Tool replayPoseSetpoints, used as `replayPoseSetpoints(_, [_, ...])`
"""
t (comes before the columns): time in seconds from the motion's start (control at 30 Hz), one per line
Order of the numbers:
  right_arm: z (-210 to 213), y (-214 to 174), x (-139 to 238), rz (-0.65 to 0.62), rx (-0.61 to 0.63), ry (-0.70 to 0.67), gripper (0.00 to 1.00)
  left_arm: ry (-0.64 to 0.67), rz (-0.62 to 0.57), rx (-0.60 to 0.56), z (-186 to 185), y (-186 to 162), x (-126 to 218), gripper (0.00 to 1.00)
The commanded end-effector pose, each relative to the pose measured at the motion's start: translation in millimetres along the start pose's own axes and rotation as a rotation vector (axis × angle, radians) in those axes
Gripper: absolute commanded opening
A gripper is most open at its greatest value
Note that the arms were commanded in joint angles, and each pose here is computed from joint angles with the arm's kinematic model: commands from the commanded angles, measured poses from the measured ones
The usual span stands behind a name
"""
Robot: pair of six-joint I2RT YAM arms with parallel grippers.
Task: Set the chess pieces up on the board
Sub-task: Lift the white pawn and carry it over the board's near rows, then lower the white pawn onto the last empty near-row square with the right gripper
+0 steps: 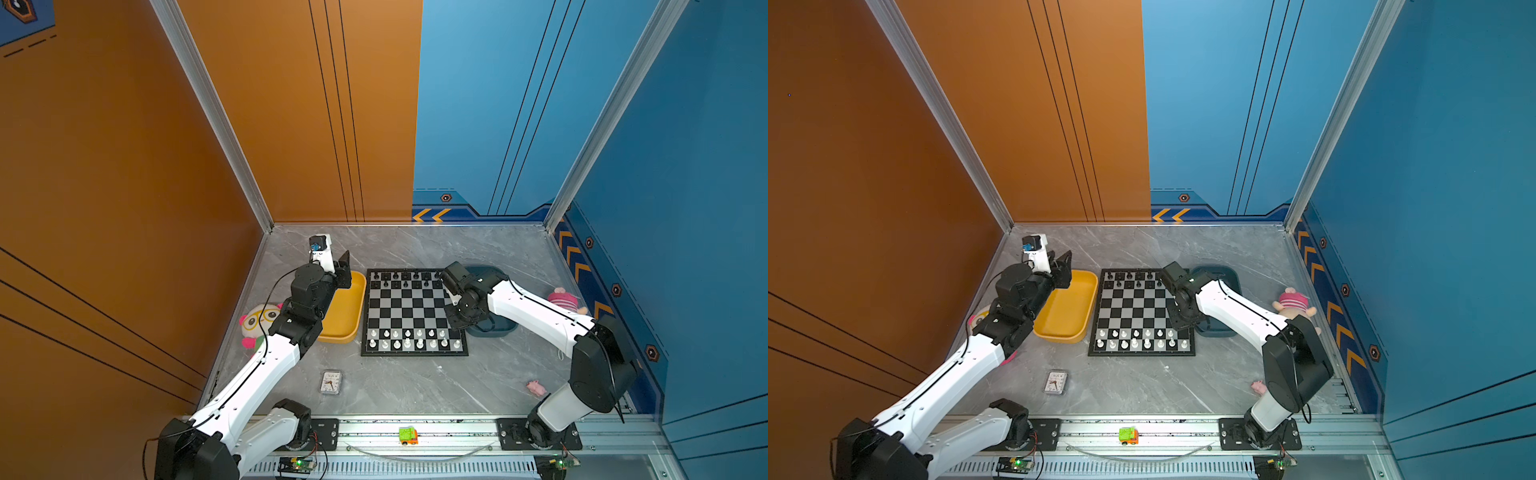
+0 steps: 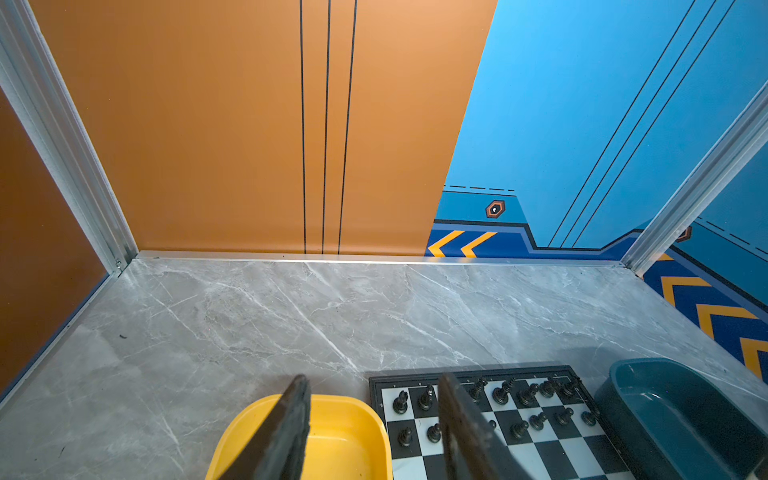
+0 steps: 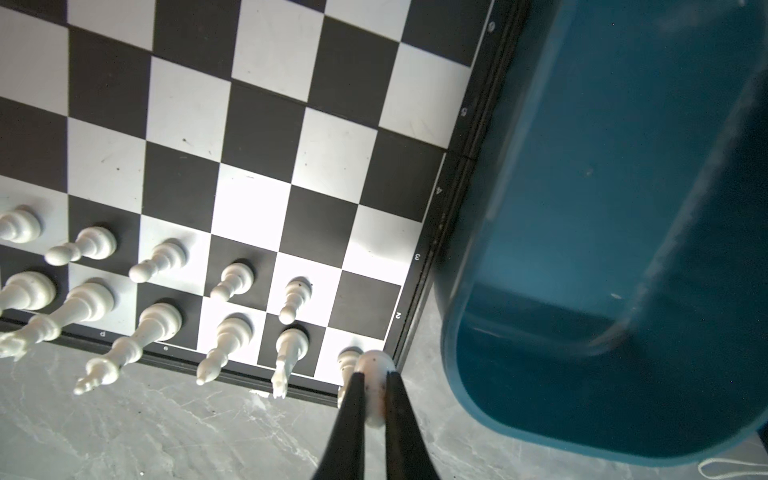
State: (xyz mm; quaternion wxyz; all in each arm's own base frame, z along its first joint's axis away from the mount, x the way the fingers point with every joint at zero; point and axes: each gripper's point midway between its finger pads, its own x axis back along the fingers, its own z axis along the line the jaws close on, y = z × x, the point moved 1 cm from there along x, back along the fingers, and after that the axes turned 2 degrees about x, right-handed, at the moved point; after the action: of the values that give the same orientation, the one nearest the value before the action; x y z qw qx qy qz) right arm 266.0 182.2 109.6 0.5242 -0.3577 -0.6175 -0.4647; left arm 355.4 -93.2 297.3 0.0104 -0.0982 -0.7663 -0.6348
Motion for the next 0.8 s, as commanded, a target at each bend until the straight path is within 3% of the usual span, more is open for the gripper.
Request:
replayPoseSetpoints(0.0, [7.3, -5.7, -7.8, 0.022, -0.012, 0.015, 0.00, -0.015, -0.003, 0.011, -0.7, -0.7, 3.9, 0.51])
replayPoseSetpoints(0.77, [12.3, -17.4, -47.3, 0.094, -0.005, -0.004, 0.00, -0.014, -0.002, 0.010, -1.3, -1.2, 3.3, 0.51])
